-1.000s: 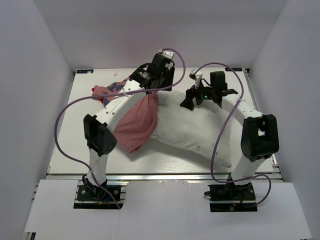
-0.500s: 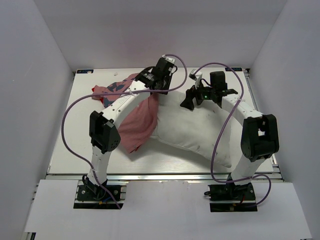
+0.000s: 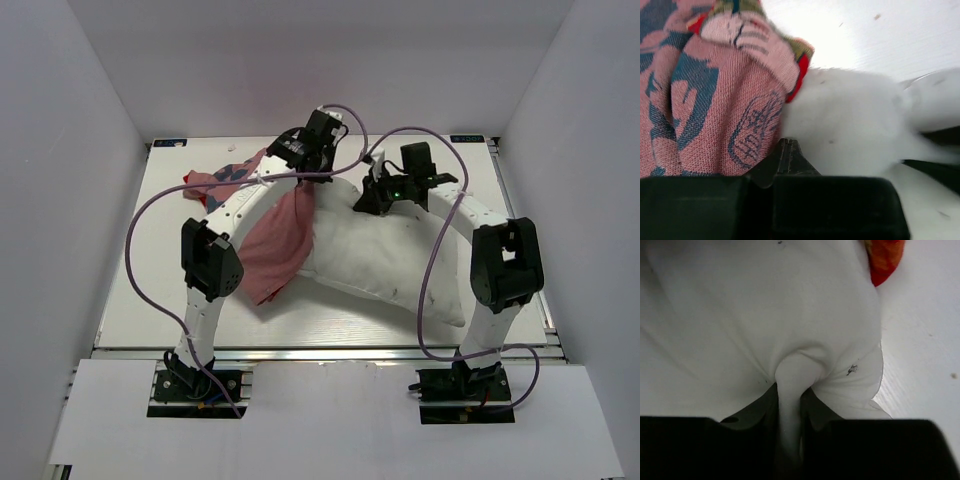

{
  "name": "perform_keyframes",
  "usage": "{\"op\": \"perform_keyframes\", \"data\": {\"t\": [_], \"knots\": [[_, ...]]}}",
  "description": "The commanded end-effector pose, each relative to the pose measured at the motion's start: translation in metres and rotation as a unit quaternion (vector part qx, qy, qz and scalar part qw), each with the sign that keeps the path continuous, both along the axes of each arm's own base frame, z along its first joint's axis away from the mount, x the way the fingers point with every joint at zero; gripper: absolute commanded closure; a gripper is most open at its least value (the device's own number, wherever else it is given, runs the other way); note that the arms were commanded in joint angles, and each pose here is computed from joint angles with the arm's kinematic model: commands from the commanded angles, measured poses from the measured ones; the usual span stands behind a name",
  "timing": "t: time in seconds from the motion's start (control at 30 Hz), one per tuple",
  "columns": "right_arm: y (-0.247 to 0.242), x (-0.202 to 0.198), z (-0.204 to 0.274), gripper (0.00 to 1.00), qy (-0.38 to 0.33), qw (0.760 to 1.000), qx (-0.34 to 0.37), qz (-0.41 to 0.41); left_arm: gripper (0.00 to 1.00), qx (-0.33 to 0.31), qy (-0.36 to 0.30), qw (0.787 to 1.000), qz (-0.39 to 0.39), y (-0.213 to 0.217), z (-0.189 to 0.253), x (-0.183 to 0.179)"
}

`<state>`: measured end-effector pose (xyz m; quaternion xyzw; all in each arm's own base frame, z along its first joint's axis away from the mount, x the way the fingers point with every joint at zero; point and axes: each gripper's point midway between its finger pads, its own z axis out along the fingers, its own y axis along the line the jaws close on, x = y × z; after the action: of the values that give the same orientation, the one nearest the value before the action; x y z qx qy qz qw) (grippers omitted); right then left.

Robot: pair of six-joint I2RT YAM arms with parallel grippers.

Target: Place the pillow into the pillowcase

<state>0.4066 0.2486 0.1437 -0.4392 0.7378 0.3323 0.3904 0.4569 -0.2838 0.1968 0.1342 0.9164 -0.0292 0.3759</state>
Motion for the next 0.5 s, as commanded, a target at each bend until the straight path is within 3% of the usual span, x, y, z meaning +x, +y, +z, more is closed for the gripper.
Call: {"op": "perform_keyframes", "data": {"t": [0.0,0.03,0.07,0.3,0.47], "knots": [[0.023,-0.035,-0.013,0.8,0.053,0.997,-0.005,0.057,1.0,-0.082,-0.053,0.995,-0.012,-0.016,0.071,0.002],[0.028,-0.039,-0.011,0.95,0.047,0.997,-0.003,0.063,1.0,-0.104,-0.073,0.992,-0.016,-0.02,0.094,0.002],[0.026,-0.042,-0.008,1.0,0.038,0.997,-0.004,0.061,1.0,-0.116,-0.081,0.99,-0.019,-0.021,0.105,0.001],[0.022,-0.037,0.004,1.0,0.011,0.999,-0.015,0.048,1.0,-0.16,-0.157,0.974,-0.011,0.0,0.18,-0.02],[0.026,-0.036,0.024,1.0,-0.013,0.999,0.006,0.041,1.0,-0.127,-0.145,0.981,-0.007,0.011,0.167,-0.024]]}}
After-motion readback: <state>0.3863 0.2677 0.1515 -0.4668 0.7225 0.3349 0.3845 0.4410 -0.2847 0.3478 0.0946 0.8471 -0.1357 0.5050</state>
